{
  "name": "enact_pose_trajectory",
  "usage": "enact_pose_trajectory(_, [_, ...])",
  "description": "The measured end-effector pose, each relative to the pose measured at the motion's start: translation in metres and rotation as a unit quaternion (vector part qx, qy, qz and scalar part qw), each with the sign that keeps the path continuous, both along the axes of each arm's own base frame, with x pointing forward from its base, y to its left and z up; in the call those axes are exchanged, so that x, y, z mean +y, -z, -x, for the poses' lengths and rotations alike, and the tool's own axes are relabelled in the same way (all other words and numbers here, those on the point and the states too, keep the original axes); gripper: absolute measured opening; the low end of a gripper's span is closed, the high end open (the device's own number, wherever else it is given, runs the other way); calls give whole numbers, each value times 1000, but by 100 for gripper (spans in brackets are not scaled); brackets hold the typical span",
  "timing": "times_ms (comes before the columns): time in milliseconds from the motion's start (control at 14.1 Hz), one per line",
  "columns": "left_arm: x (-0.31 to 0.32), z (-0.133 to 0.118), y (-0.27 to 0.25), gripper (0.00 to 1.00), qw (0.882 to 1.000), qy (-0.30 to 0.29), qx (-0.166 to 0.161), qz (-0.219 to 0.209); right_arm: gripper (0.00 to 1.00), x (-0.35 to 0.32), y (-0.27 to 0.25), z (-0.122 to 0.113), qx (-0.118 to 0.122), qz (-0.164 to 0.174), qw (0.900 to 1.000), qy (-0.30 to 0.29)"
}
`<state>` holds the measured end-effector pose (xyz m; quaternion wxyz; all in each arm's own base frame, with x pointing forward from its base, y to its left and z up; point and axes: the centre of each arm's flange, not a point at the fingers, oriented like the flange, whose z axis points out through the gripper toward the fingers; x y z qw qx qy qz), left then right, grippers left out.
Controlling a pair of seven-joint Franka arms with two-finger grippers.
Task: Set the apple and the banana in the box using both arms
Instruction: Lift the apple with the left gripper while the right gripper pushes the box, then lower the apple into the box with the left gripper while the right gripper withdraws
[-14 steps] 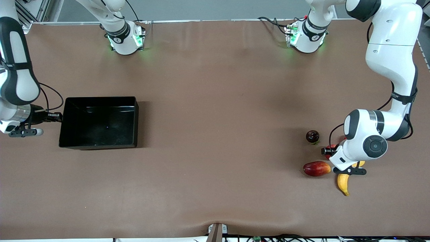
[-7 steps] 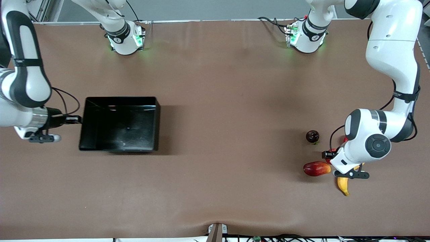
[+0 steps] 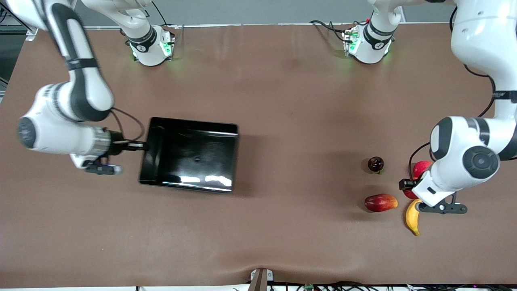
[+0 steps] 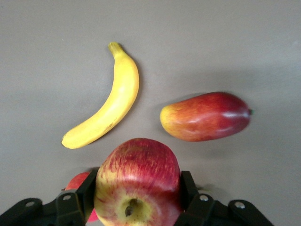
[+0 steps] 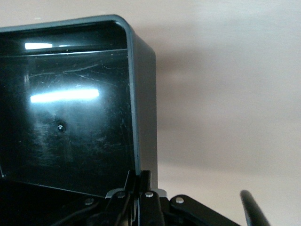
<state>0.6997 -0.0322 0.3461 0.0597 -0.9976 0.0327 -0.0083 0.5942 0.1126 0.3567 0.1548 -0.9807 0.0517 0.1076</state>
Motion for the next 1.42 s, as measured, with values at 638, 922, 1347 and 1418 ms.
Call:
enact_pose_trajectory(638, [-49,45,-101,74,998,-31,51,24,5,252,24,76,-56,17,998,-7])
enact_pose_trajectory(922, [-121,75,-113,74,995,-61,80,22,5,283,66,90,-63,24,998,-13])
enact_pose_trajectory(1347, [-188,116,-83,74,992,-103,64,37,20,276,87,80,-68,31,997,-1])
enact_pose_trajectory(1418, [-206,126,-74,74,990,-120,57,42,32,276,84,78,-71,29,997,-1])
